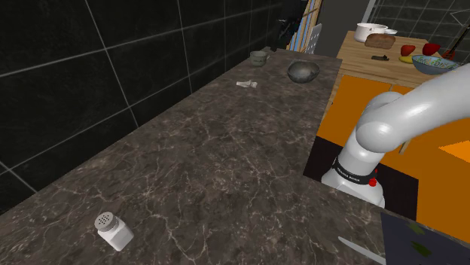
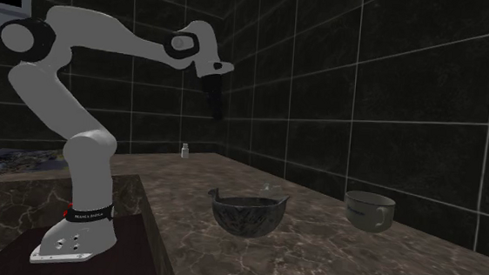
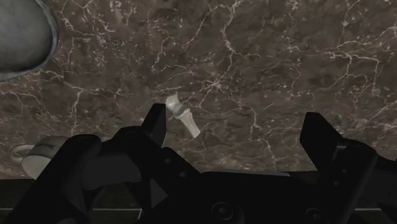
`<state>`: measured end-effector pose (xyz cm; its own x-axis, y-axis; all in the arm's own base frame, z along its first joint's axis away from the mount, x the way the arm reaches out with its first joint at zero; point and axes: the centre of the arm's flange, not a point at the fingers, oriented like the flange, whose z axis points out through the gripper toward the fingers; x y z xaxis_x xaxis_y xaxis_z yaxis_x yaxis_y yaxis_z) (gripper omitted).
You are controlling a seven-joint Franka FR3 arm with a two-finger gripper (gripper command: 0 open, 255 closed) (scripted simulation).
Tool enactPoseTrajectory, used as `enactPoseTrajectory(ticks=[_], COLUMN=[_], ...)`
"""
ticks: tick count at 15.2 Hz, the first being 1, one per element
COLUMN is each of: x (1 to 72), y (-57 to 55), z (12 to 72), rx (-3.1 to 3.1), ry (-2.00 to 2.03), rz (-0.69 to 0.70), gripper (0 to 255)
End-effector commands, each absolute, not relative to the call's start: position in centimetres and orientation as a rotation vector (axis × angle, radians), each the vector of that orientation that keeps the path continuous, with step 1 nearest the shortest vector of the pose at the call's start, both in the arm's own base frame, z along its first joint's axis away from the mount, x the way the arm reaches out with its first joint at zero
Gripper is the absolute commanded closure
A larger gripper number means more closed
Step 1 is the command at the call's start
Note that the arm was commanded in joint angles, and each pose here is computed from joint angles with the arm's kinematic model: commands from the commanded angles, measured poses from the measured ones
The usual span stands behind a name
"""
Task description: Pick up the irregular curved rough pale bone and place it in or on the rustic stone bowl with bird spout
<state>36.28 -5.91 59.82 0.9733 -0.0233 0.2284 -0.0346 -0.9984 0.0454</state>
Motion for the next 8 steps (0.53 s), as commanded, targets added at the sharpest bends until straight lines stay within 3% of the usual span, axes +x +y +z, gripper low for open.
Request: enactPoseTrajectory(ticks=[1, 8], x=[37.6, 43.1], y=[-7.6, -12.2], z=[57.4, 51.4], rx=[3.073, 3.078], ry=[-0.001, 0.143], rz=[0.352, 0.34], gripper=[0, 0])
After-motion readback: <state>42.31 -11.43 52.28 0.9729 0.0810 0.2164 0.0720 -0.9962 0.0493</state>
